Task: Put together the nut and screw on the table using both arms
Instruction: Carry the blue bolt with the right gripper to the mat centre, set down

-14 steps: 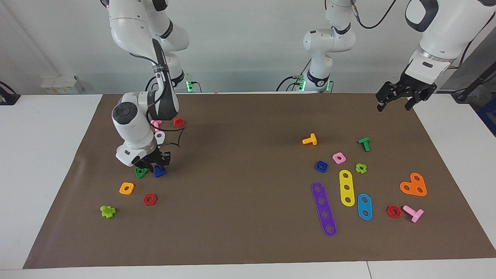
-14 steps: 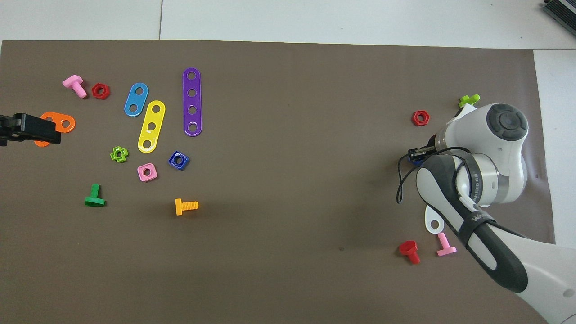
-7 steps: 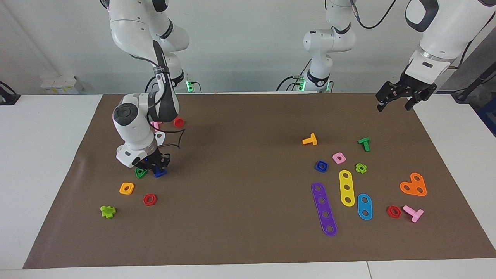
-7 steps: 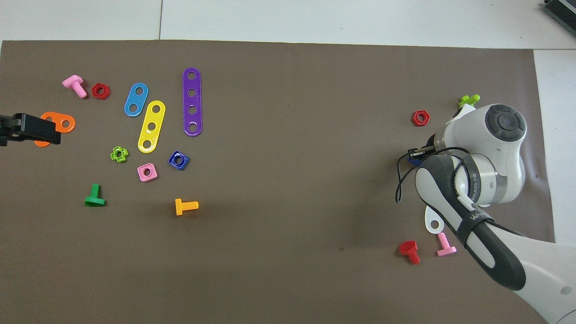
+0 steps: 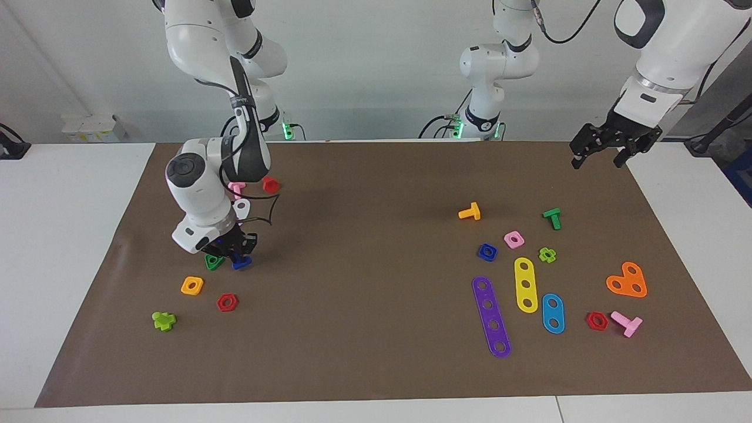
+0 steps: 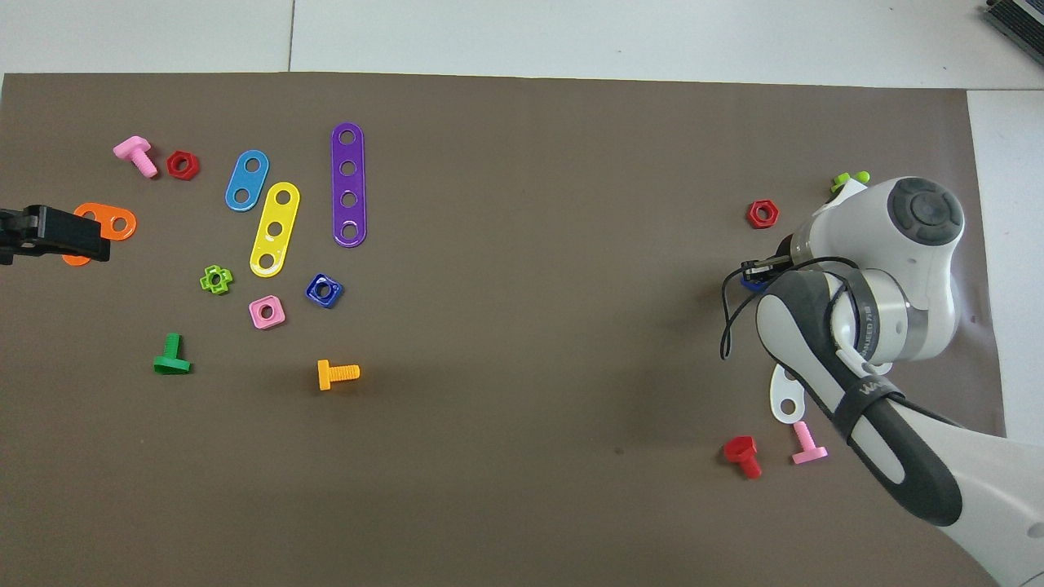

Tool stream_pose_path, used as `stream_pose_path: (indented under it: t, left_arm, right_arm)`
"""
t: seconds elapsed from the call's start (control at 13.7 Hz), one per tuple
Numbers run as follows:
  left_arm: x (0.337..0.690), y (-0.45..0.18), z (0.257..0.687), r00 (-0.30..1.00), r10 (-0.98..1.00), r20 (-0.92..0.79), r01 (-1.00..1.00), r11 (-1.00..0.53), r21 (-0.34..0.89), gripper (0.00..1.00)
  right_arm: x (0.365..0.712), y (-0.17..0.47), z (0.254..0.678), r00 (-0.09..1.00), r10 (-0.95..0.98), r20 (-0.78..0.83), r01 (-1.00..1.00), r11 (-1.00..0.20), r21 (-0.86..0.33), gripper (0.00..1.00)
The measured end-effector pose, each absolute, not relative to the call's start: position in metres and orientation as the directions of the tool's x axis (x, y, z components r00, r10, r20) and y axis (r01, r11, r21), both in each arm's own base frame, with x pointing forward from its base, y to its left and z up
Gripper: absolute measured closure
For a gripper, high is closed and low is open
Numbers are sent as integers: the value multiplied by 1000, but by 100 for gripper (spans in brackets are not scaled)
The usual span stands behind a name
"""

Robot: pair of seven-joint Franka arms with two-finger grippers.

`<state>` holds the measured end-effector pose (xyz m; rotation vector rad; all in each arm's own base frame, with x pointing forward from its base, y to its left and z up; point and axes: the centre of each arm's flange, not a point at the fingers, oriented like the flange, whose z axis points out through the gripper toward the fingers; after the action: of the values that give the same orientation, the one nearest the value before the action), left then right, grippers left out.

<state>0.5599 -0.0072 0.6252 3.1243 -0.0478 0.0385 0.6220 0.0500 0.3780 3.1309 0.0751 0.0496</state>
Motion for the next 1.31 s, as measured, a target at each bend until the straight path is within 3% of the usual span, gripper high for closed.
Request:
stream_pose_path:
  t: [0.22, 0.44, 0.87, 1.31]
  left_arm:
    - [560, -7, 625, 999, -30, 25, -31, -999, 16, 0]
    - [560, -7, 625, 999, -30, 25, -31, -999, 16, 0]
    - [560, -7, 625, 999, -30, 25, -31, -999, 16, 0]
    - [560, -7, 625, 999, -30, 25, -31, -999, 16, 0]
  right_arm:
    - [633, 101, 446, 997, -22, 68, -22, -1000, -2, 81]
    - [628, 179, 474, 991, -85, 101, -82, -996, -27, 81]
    - [604, 322, 439, 974, -186, 128, -176, -980, -88, 81]
    - [575, 403, 384, 973, -195, 124, -183, -978, -103, 81]
